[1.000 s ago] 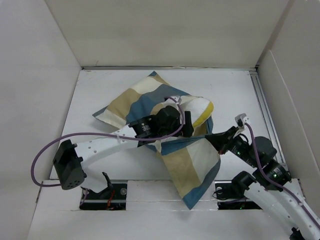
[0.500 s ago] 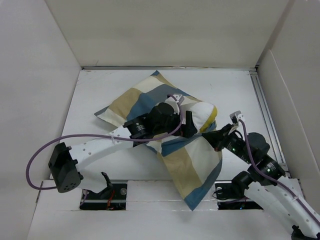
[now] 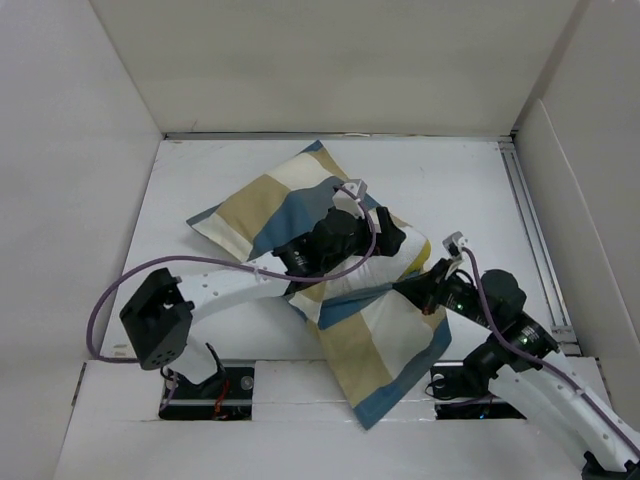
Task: Put the pillow into the pillowcase
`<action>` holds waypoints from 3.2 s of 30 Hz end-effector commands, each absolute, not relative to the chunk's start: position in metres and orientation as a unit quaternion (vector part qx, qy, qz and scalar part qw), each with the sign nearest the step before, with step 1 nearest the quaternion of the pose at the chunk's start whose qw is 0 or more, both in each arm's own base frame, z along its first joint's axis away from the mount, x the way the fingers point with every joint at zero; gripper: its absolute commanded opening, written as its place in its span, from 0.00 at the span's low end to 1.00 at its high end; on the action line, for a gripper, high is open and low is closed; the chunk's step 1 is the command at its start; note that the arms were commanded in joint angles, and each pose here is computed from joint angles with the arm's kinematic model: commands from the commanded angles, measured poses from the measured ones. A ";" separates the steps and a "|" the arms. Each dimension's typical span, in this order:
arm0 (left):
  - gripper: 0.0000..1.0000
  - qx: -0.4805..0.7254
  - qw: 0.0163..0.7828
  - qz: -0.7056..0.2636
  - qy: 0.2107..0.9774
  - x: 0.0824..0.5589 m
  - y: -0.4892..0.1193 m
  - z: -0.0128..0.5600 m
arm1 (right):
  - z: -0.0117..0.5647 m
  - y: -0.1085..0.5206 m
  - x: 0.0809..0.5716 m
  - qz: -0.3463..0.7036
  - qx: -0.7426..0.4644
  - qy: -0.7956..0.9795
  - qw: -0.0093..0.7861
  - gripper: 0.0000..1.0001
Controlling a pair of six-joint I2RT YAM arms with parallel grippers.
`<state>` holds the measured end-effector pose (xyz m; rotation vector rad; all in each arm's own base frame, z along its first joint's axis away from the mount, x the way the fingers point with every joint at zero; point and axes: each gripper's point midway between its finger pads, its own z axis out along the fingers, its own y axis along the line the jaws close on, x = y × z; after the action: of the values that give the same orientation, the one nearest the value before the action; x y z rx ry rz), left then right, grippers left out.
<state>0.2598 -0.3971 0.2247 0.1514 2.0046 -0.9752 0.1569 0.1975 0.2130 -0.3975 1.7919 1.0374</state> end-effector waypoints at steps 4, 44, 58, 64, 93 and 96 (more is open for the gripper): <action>0.84 0.004 0.477 -0.387 0.789 0.303 -0.422 0.161 | 0.248 0.204 0.148 0.465 -0.188 0.686 0.526 0.00; 0.00 -0.178 0.367 -0.034 0.912 0.293 -0.260 -0.013 | 0.376 0.215 0.170 0.420 -0.248 0.679 0.548 0.93; 0.80 -0.100 0.456 -0.178 0.866 0.316 -0.291 0.176 | 0.264 0.173 0.288 0.234 0.000 0.786 0.572 1.00; 0.83 -0.032 0.466 -0.252 0.847 0.305 -0.316 0.200 | 0.193 0.202 0.320 0.255 -0.012 0.809 0.529 0.79; 0.15 -0.017 0.341 -0.198 0.919 0.305 -0.345 0.075 | 0.089 0.255 0.268 0.345 -0.044 0.867 0.357 0.81; 0.12 -0.017 0.341 -0.198 0.919 0.305 -0.345 0.075 | 0.062 0.256 0.266 0.335 -0.029 0.878 0.340 0.80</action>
<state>0.3183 -0.3449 0.0913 -0.0717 2.3241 -0.5299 0.2674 0.2495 0.0723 -0.0971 2.2935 0.8402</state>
